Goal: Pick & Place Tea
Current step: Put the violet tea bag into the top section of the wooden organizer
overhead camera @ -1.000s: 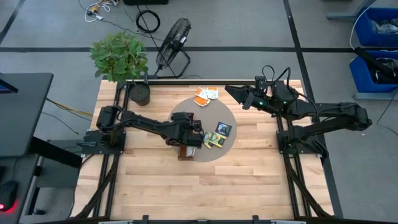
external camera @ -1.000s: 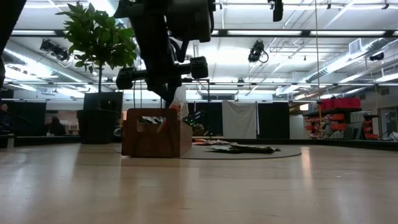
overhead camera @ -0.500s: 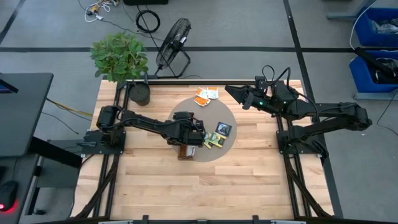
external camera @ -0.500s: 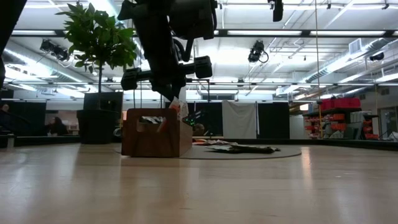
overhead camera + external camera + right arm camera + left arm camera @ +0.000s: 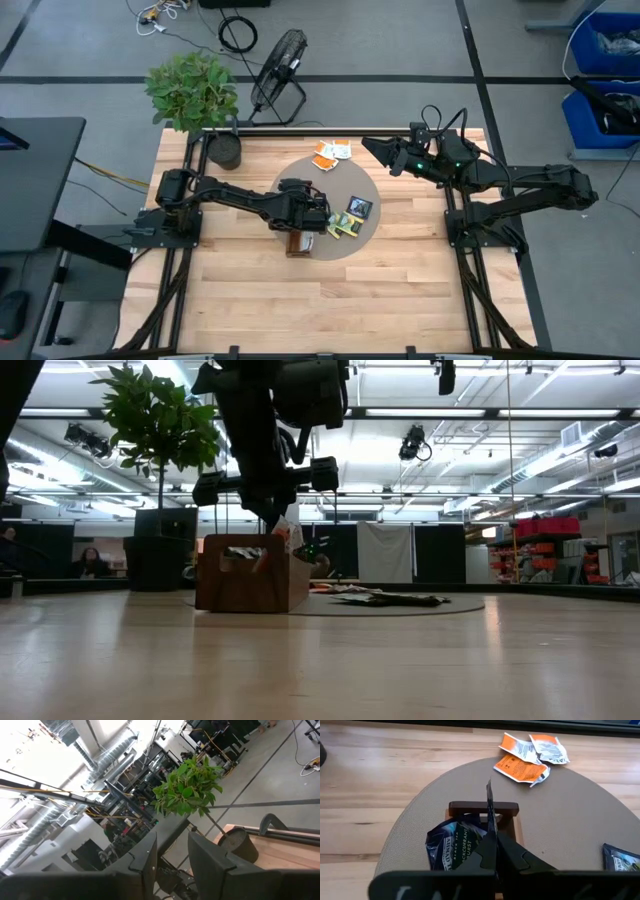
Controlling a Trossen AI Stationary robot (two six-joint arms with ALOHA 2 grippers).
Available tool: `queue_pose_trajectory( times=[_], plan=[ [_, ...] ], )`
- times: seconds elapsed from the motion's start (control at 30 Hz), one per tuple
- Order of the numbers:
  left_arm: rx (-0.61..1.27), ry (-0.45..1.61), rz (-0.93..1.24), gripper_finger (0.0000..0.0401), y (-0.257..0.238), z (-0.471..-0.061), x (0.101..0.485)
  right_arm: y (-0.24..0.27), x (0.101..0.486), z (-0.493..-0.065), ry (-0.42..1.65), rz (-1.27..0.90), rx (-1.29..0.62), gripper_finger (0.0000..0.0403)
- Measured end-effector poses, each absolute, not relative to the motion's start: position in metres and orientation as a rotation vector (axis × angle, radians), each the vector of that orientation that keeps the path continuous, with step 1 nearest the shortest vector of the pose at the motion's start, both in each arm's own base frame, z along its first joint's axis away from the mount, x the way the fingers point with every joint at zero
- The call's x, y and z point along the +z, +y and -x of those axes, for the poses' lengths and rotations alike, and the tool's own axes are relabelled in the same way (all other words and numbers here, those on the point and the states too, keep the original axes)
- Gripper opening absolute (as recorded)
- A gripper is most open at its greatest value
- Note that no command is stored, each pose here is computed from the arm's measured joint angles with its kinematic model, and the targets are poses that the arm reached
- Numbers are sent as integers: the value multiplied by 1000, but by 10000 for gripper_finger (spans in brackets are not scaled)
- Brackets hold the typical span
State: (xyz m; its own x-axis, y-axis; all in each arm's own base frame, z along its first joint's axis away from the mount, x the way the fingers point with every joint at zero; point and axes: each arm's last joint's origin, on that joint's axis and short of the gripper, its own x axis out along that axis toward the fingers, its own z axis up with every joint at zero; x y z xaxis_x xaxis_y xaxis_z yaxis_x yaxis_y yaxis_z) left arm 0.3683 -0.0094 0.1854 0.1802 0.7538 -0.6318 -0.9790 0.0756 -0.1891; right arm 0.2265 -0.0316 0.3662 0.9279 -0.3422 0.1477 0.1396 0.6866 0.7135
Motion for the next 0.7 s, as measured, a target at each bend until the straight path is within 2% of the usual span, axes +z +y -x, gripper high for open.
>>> queue_pose_trajectory(
  times=[0.7],
  plan=[
    [1345,435,637,2,-8,-370,185,-31,366,-227,-273,-769,-276,118]
  ],
)
